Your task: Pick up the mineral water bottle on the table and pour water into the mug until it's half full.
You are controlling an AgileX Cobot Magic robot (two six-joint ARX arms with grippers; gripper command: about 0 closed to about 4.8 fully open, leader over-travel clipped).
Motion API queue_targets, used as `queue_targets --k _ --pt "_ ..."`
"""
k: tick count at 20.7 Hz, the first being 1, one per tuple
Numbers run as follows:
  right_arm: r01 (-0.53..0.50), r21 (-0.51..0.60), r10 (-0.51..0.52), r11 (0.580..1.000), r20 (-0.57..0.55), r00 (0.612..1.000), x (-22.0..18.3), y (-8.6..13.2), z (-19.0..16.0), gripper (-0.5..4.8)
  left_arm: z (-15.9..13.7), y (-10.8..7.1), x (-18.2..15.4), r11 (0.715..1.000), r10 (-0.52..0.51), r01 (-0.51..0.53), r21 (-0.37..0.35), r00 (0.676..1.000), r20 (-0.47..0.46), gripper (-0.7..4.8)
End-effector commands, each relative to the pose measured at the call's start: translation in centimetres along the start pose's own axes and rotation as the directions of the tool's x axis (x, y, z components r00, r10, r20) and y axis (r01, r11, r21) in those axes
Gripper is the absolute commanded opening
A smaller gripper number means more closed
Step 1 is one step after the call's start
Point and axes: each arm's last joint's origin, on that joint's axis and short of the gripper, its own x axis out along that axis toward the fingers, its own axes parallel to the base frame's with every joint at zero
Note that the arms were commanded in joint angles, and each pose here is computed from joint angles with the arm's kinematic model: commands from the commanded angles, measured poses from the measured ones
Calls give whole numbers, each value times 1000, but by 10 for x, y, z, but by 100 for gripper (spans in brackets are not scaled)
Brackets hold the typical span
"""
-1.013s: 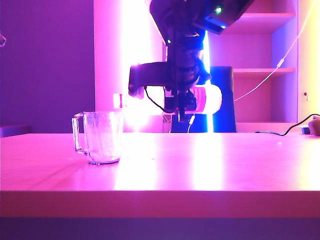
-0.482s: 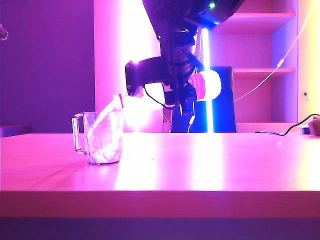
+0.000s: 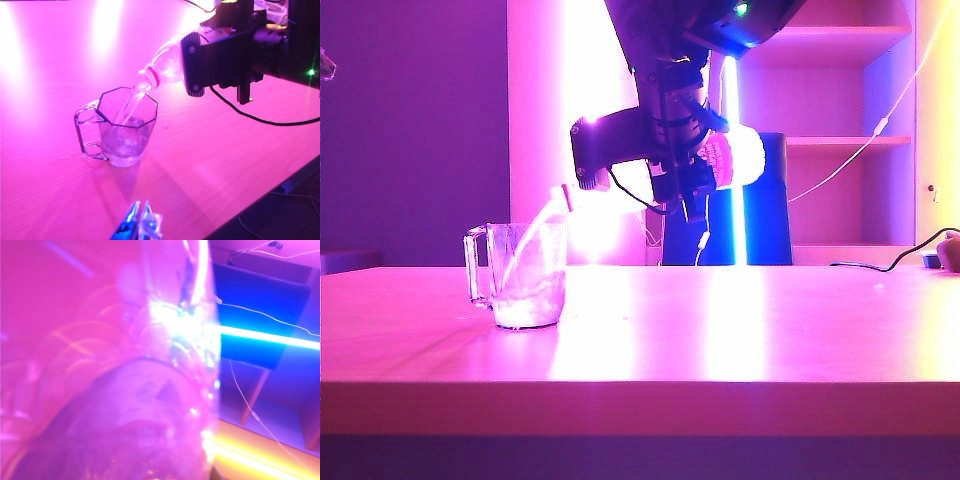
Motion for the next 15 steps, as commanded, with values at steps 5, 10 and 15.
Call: queue_targets --k 5,10,15 --pt "39 36 -39 999 0 999 -6 -9 1 242 2 0 0 999 -1 1 40 1000 13 -5" --pt "45 38 -46 998 16 999 -9 -9 5 242 2 0 0 999 -1 1 40 1000 12 -5" --pt "34 112 -38 993 33 999 -9 -9 5 242 2 0 0 999 -1 1 39 1000 12 -5"
